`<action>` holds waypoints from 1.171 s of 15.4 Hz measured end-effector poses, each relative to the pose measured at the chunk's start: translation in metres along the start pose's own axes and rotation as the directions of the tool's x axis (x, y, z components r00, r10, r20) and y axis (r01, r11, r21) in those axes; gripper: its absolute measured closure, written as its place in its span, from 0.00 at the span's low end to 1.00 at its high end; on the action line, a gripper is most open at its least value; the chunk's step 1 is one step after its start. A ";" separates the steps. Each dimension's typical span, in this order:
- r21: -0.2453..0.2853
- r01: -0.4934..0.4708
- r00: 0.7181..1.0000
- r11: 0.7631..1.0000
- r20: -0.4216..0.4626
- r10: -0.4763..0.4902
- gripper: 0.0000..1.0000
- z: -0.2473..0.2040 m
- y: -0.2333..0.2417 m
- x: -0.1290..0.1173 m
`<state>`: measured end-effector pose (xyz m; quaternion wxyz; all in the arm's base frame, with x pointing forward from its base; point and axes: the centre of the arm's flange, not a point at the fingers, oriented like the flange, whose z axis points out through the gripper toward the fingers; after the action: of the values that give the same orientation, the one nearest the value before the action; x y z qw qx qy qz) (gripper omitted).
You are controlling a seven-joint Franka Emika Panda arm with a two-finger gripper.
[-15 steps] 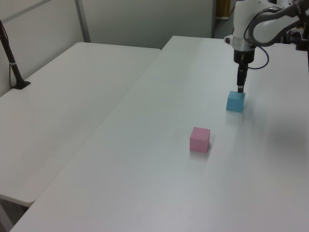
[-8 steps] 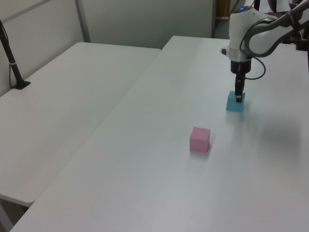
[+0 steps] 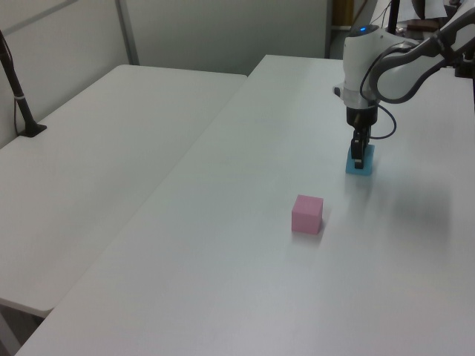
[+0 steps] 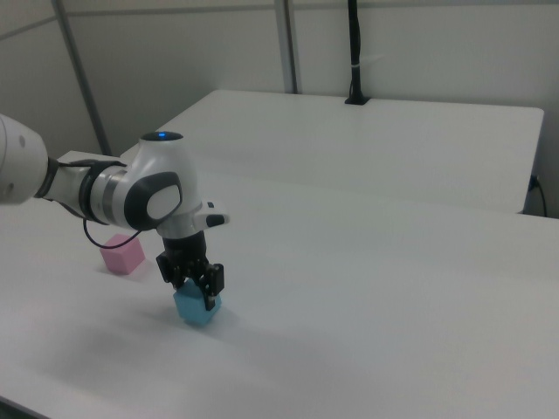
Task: Put blue cube on pink cube
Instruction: 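Close the gripper on the light-blue cube, then lift the light-blue cube and carry it above the pink cube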
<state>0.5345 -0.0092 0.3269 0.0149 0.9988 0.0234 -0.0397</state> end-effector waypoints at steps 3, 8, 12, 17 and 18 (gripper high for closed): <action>-0.003 -0.004 1.000 1.000 0.012 0.004 0.34 -0.029 0.002 0.003; -0.011 -0.011 1.000 1.000 0.008 0.011 0.34 -0.096 0.005 -0.001; -0.015 -0.023 1.000 1.000 0.009 0.023 0.34 -0.173 0.009 0.000; -0.012 -0.039 0.997 0.999 -0.066 0.038 0.34 -0.237 0.016 0.002; -0.011 -0.038 0.997 0.999 -0.066 0.037 0.34 -0.241 0.016 0.001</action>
<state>0.5557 -0.0176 0.5678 0.0212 0.9997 0.0056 -0.0066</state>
